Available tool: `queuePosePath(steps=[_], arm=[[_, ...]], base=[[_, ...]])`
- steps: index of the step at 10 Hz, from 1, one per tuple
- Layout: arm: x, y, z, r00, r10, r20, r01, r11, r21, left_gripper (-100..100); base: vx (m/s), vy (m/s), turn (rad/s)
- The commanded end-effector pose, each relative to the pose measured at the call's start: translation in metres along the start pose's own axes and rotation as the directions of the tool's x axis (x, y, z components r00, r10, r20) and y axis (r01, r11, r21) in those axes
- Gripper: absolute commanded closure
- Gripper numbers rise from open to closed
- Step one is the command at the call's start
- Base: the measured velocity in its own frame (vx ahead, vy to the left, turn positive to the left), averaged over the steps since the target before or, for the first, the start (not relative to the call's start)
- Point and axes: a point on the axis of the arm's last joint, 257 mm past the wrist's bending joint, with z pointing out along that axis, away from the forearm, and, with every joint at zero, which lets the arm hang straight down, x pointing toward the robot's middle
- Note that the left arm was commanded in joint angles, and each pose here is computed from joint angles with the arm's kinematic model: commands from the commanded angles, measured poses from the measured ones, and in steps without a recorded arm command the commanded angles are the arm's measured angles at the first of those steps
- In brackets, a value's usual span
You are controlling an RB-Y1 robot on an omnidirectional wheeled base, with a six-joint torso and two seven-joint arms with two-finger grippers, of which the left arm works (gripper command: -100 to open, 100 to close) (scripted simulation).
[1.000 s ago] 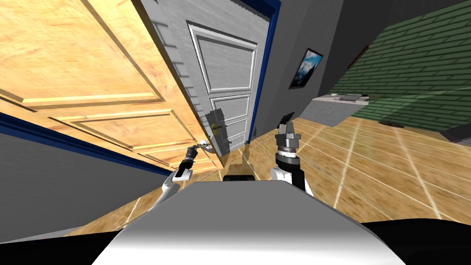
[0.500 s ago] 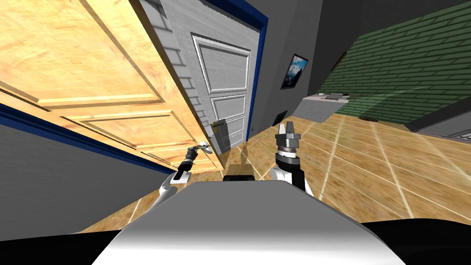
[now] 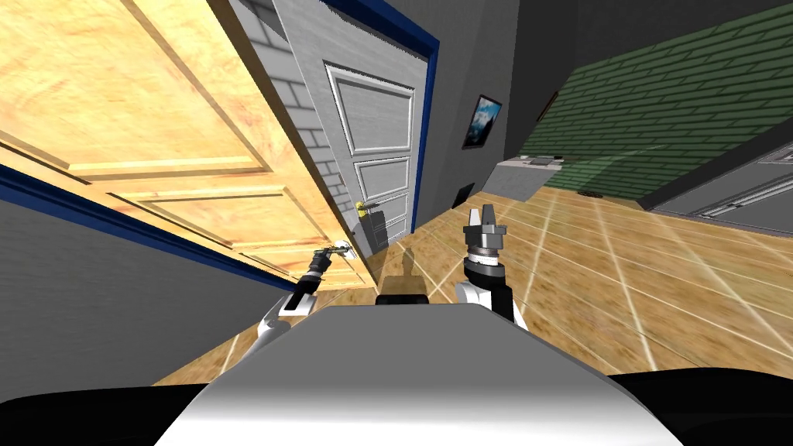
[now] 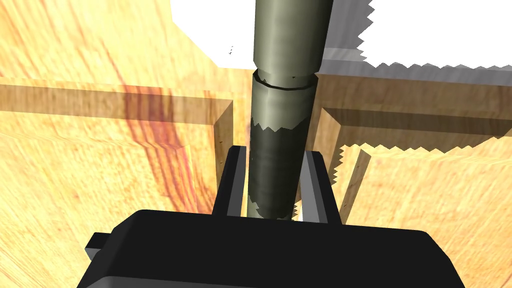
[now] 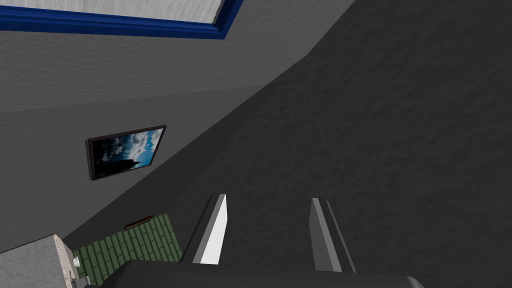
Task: Pull the door open
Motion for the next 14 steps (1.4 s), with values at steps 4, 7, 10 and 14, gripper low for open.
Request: queuePosePath(steps=[4, 7, 10, 14], arm=[[0.004, 0.002, -0.0147, 0.9989, -0.004, -0.047, 0.004, 1.0000, -0.001, 100], [0.006, 0.002, -0.0234, 0.9973, -0.006, -0.074, 0.006, 1.0000, 0.002, 100], [0.008, 0.002, -0.0346, 0.9941, -0.009, -0.108, 0.009, 0.9999, 0.003, 100], [0.001, 0.002, -0.0451, 0.9924, -0.005, -0.123, 0.005, 1.0000, 0.000, 100]], base=[[-0.155, 0.056, -0.099], [-0.209, 0.081, -0.146], [-0.181, 0.047, -0.124], [-0.149, 0.065, -0.103]])
